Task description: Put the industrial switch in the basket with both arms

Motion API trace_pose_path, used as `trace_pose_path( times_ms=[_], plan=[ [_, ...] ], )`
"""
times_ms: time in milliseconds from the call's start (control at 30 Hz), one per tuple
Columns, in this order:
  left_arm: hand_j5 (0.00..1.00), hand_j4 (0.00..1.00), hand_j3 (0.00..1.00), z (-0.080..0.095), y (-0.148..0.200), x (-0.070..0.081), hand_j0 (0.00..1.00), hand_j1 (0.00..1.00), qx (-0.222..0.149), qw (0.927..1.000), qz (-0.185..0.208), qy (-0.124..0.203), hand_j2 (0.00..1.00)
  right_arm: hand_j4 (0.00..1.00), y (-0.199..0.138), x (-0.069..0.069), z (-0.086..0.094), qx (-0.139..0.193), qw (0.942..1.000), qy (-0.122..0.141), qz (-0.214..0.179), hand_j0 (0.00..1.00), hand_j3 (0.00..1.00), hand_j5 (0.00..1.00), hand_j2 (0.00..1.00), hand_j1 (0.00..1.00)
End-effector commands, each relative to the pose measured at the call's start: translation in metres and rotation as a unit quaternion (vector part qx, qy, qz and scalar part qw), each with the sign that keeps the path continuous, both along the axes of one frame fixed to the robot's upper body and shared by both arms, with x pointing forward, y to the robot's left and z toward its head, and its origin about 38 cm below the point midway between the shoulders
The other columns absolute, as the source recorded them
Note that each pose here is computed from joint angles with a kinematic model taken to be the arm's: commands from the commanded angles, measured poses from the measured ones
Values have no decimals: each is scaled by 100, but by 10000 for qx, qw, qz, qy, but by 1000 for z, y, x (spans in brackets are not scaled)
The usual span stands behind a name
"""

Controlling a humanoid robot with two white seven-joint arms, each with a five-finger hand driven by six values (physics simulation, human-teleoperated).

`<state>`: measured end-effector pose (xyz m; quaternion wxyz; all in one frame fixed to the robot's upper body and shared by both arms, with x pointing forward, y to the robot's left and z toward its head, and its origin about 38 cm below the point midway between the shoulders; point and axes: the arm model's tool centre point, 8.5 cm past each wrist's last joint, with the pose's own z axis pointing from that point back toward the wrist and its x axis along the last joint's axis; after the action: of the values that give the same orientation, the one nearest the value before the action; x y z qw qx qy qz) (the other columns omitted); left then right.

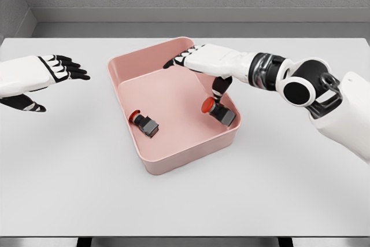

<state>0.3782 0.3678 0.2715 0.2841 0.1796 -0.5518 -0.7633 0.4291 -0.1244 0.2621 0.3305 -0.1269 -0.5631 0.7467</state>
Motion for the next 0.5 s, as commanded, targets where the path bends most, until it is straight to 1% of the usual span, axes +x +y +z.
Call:
trace_pose_path(
  times_ms=[0,133,367,467],
  plan=[
    [100,100,100,1,1,0,100,100,-22,10000,18,3,100,100,1,0,0,2,10000,2,11,100,100,100,100,100],
    [100,100,100,1,1,0,100,100,-15,10000,18,1,100,100,6,-1,0,39,10000,7,47,100,100,100,100,100],
    [100,100,100,0,1,0,100,100,12,10000,18,7,100,100,4,-1,-1,12,10000,6,33,100,100,100,100,100],
    [100,100,100,0,1,0,100,100,12,10000,18,7,100,100,-2,1,4,28,10000,-48,-8,100,100,100,100,100]
  ],
)
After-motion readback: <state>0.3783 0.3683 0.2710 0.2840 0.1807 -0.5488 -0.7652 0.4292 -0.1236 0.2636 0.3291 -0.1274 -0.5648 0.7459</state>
